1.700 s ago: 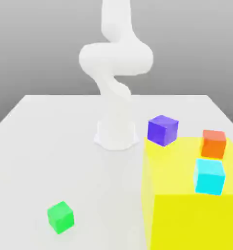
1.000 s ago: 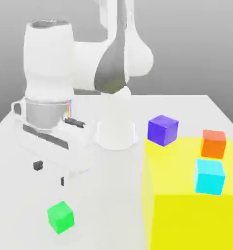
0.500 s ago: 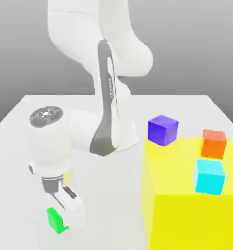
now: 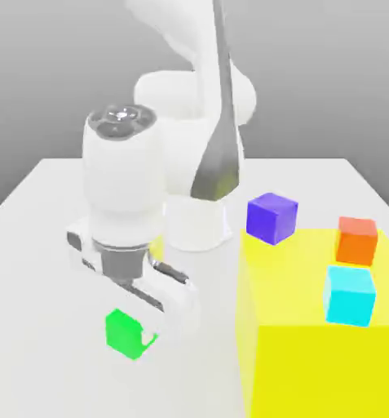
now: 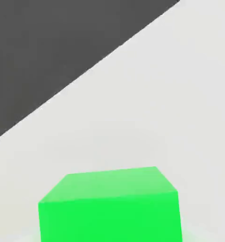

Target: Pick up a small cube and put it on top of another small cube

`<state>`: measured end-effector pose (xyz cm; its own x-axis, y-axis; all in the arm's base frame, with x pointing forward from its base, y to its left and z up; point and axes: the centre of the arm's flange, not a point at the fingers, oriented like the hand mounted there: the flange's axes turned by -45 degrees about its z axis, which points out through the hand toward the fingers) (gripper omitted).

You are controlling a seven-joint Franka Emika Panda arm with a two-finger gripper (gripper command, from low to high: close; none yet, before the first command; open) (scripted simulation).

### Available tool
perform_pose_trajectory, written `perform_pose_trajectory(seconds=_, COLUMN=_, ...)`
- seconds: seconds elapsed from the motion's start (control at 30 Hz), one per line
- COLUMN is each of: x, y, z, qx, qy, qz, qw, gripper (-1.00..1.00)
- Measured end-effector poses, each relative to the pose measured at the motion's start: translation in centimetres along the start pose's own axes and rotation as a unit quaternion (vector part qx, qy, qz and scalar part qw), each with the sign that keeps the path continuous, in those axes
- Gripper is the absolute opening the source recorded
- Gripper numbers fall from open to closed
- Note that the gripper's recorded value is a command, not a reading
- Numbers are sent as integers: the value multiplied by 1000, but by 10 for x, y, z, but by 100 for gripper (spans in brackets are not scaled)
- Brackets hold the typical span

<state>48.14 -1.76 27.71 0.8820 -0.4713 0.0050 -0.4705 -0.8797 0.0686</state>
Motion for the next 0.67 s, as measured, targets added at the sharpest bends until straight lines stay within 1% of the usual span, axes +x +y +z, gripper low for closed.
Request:
perform_pose_trajectory(seconds=0.07, x=-12, y=-34, z=-30, qx=-7, qy=4, qz=-47, qw=999, gripper=-100)
perform_pose_trajectory(seconds=0.13, x=-35, y=-66, z=-64, qx=-3, qy=7, qz=-96, qw=995, gripper=-100)
perform_pose_trajectory(seconds=0.27, x=-105, y=-123, z=-133, qx=12, qy=8, qz=-207, qw=978, gripper=-100)
perform_pose_trajectory(seconds=0.37, x=-174, y=-155, z=-177, qx=20, qy=9, qz=-294, qw=956, gripper=-100)
perform_pose_trajectory(seconds=0.43, x=-189, y=-157, z=-177, qx=32, qy=8, qz=-310, qw=950, gripper=-100)
perform_pose_trajectory(seconds=0.53, x=-193, y=-161, z=-139, qx=35, qy=7, qz=-315, qw=948, gripper=-100)
perform_pose_trajectory(seconds=0.57, x=-194, y=-161, z=-127, qx=36, qy=7, qz=-315, qw=948, gripper=100)
perform_pose_trajectory(seconds=0.67, x=-194, y=-161, z=-127, qx=36, qy=7, qz=-315, qw=948, gripper=100)
